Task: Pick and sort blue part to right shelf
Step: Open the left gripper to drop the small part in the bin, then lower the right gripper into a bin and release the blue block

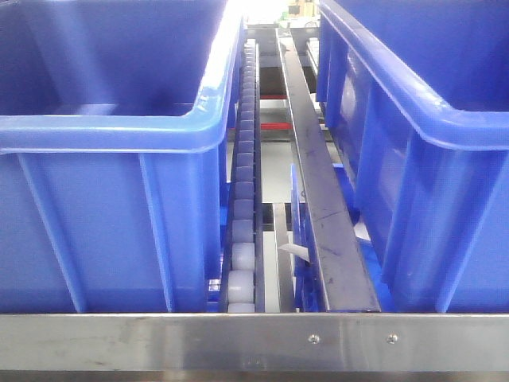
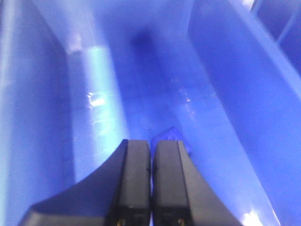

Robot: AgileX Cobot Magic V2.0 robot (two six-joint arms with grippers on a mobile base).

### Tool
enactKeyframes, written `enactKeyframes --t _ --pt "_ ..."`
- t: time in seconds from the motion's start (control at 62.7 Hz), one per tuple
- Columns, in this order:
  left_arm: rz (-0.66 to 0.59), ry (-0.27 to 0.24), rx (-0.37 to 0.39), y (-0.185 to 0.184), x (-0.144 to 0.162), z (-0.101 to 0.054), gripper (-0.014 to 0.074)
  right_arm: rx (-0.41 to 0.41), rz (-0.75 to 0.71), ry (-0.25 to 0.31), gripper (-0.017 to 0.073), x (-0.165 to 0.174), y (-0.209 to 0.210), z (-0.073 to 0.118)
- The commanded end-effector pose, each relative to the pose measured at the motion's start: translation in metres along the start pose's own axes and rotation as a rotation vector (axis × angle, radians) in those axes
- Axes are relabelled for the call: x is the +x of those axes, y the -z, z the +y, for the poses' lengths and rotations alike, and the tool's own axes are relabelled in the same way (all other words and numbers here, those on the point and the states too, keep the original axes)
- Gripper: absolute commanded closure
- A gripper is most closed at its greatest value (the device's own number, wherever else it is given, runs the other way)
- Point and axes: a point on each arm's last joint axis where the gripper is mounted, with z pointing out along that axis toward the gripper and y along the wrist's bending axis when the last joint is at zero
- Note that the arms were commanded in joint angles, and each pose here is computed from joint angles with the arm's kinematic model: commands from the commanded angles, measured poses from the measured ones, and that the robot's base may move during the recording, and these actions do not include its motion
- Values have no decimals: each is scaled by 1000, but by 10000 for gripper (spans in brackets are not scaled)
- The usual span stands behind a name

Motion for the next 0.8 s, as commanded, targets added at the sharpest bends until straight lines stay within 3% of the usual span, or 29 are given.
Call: enactKeyframes --t 0.0,0.08,0.271,0.431,0.622,0.782 --pt "-160 -2 6 20 -3 1 470 -2 -62 -19 365 -36 -17 2" --pt "-195 -14 -2 31 8 3 470 6 10 -42 368 -52 -37 3" --pt "-232 -9 -6 51 26 5 470 48 252 -33 368 -75 -94 3" --pt "-240 -3 -12 63 32 7 470 147 374 -62 368 -87 -136 -15" --pt "-234 1 -17 71 37 8 470 221 509 -34 368 -76 -190 -43" --pt "-211 5 -17 71 39 8 470 223 613 -22 368 -49 -236 -52"
